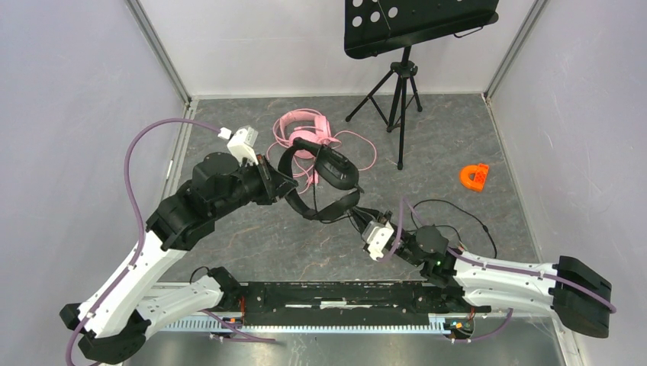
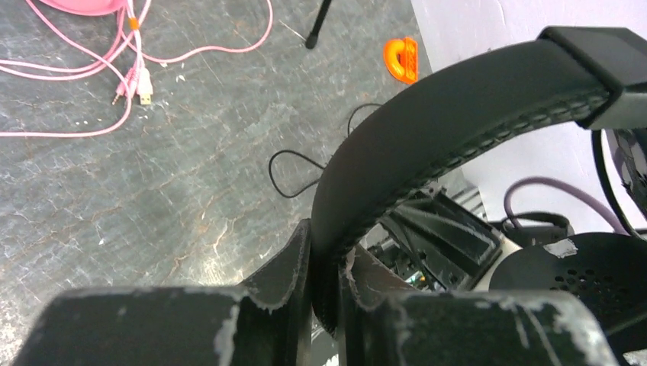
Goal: Wrap the headphones
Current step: Wrap the headphones cable around the headphones.
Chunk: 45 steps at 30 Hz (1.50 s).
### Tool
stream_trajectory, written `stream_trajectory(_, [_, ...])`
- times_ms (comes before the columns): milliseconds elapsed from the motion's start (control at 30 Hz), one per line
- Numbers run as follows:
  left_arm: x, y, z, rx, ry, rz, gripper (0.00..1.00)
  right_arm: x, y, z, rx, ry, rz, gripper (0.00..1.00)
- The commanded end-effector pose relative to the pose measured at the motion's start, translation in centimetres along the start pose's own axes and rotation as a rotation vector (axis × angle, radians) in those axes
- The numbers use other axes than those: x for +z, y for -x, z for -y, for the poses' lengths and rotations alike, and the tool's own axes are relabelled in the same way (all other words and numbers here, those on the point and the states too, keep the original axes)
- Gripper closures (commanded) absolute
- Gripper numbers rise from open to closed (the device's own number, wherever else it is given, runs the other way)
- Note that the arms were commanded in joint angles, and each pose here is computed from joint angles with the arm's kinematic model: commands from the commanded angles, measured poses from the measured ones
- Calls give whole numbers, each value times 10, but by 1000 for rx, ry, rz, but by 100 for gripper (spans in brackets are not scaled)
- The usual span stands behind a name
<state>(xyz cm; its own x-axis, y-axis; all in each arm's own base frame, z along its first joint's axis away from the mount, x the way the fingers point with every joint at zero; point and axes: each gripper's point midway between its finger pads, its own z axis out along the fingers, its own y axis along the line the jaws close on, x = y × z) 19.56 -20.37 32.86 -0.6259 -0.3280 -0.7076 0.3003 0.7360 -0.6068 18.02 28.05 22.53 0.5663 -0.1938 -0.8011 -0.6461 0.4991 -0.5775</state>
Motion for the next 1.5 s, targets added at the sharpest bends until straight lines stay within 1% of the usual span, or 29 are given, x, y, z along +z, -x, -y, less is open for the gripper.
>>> stream_trajectory(0, [-29, 0, 24, 64, -122, -43, 98, 1, 4, 24, -48, -119, 24, 85])
stream_trajectory(100, [-31, -8, 19, 93, -110, -85, 98, 2, 8, 37, -64, -190, 47, 85])
stream_trajectory(167, [-32, -11, 16, 102, -101, -100, 98, 4, 12, 43, -68, -219, 66, 88])
stream_trajectory(300, [-32, -12, 13, 120, -86, -108, 98, 9, 20, 52, -62, -272, 100, 100])
stream_trajectory(500, [-30, -13, 11, 141, -76, -123, 98, 9, 20, 56, -52, -296, 115, 100])
stream_trajectory(600, [-28, -18, 11, 183, -88, -152, 98, 3, 18, 66, -36, -352, 114, 100])
stream_trajectory(700, [-25, -25, 5, 288, -98, -193, 98, -7, 19, 80, -9, -423, 127, 100])
stream_trajectory(833, [-22, -32, 3, 466, -158, -230, 98, -10, 27, 84, 20, -406, 163, 100])
stream_trajectory(1000, [-9, -31, -8, 699, -173, -241, 98, -5, 24, 65, 100, -283, 117, 100])
stream_trajectory(1100, [1, -32, -18, 861, -184, -261, 98, -6, 18, 54, 163, -229, 79, 100])
stream_trajectory(1200, [9, -40, -27, 1030, -234, -289, 98, -10, 19, 44, 225, -173, 68, 100])
stream_trajectory(1400, [16, -43, -27, 1255, -338, -255, 98, -11, 20, 25, 337, -64, 9, 100])
stream_trajectory(1467, [18, -41, -28, 1324, -350, -249, 98, -11, 19, 11, 364, 7, -12, 100])
